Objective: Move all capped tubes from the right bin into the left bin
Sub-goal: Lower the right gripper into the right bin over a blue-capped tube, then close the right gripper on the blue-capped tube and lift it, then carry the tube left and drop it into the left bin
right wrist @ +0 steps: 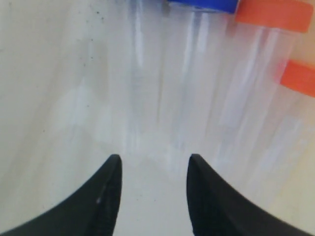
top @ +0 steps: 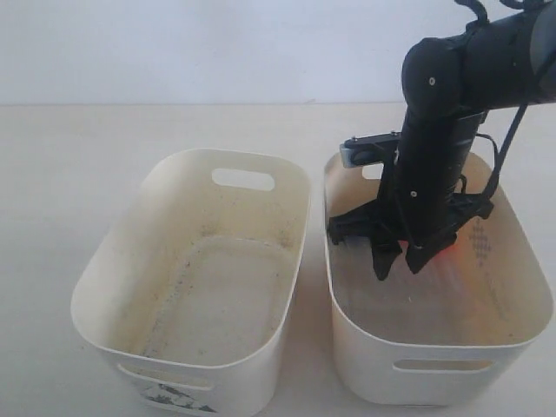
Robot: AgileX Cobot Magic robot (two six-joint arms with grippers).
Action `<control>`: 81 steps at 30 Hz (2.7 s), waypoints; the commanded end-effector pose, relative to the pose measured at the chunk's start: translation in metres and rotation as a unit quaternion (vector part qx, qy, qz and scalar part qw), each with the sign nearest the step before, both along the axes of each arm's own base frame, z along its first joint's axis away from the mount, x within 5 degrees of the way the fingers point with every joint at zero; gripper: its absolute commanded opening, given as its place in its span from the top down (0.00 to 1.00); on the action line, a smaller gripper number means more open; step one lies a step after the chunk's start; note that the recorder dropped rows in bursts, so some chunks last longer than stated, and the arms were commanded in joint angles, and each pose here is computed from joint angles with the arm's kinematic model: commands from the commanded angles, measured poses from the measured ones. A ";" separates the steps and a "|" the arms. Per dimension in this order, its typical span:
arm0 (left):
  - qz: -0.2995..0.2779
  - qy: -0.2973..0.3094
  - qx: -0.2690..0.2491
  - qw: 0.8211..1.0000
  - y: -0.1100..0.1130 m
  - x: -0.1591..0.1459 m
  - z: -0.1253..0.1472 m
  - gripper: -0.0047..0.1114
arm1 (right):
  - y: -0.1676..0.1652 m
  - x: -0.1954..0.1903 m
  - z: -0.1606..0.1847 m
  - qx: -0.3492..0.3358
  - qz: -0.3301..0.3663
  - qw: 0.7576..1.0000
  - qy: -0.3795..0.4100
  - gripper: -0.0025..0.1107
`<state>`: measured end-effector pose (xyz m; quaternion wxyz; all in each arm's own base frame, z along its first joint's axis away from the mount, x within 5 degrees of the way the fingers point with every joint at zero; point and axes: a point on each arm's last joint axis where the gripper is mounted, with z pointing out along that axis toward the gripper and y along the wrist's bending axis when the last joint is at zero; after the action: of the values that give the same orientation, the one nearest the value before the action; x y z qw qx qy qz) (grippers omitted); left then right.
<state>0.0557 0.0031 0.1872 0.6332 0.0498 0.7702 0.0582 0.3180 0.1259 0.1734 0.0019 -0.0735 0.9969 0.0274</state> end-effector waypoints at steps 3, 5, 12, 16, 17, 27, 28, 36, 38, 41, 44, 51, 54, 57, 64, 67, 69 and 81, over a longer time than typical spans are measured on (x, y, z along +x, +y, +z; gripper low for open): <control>0.001 -0.007 -0.006 1.000 0.000 0.000 0.002 0.92 | 0.007 0.001 0.001 0.007 0.012 1.000 -0.020 0.62; 0.001 -0.007 -0.006 1.000 0.000 0.000 0.002 0.92 | 0.007 0.001 0.001 0.010 0.009 1.000 -0.024 0.62; 0.001 -0.007 -0.006 1.000 0.000 0.000 0.002 0.92 | 0.004 0.005 -0.015 -0.023 0.010 1.000 -0.013 0.62; 0.001 -0.007 -0.006 1.000 0.000 0.000 0.002 0.92 | 0.004 0.008 -0.036 -0.031 0.008 0.999 0.009 0.62; 0.001 -0.007 -0.006 1.000 0.000 0.000 0.002 0.92 | 0.005 0.008 -0.040 -0.032 0.008 0.999 0.011 0.62; 0.001 -0.007 -0.006 1.000 0.000 0.000 0.002 0.92 | 0.012 0.008 -0.037 0.007 -0.005 1.000 0.012 0.62; 0.001 -0.007 -0.006 1.000 0.000 0.000 0.002 0.92 | 0.012 0.007 -0.035 0.012 -0.007 1.000 0.012 0.62; 0.001 -0.007 -0.006 1.000 0.000 0.000 0.002 0.92 | 0.010 0.009 -0.036 -0.002 0.004 1.000 0.003 0.67; 0.001 -0.007 -0.006 1.000 0.000 0.000 0.002 0.92 | 0.010 0.009 -0.036 -0.003 0.006 1.000 0.002 0.81; 0.001 -0.007 -0.006 1.000 0.000 0.000 0.002 0.92 | 0.010 0.008 -0.036 -0.004 0.011 1.000 0.007 0.98; 0.001 -0.007 -0.006 1.000 0.000 0.000 0.002 0.92 | 0.008 0.003 -0.021 -0.004 0.012 1.000 0.008 0.98; 0.001 -0.007 -0.006 1.000 0.000 0.000 0.002 0.92 | -0.005 -0.029 0.090 0.043 0.018 0.992 -0.117 0.98; 0.001 -0.007 -0.006 1.000 0.000 0.000 0.002 0.92 | -0.008 -0.045 0.123 0.077 0.031 0.983 -0.166 0.98; 0.001 -0.007 -0.006 1.000 0.000 0.000 0.002 0.92 | -0.001 -0.062 0.149 0.159 0.069 0.966 -0.192 0.98; 0.001 -0.007 -0.006 1.000 0.000 0.000 0.002 0.92 | 0.038 -0.087 0.178 0.335 0.218 0.887 -0.232 0.98; 0.001 -0.007 -0.006 1.000 0.000 0.000 0.002 0.92 | 0.057 -0.089 0.172 0.336 0.243 0.879 -0.235 0.98; 0.001 -0.007 -0.006 1.000 0.000 0.000 0.002 0.92 | 0.072 -0.089 0.165 0.334 0.261 0.874 -0.239 0.98; 0.001 -0.007 -0.006 1.000 0.000 0.000 0.002 0.92 | 0.100 -0.072 0.127 0.306 0.267 0.886 -0.223 0.57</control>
<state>0.0557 0.0031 0.1872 0.6332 0.0498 0.7702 0.0582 0.2439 0.2258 0.2995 0.2286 -0.3416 0.8540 0.3189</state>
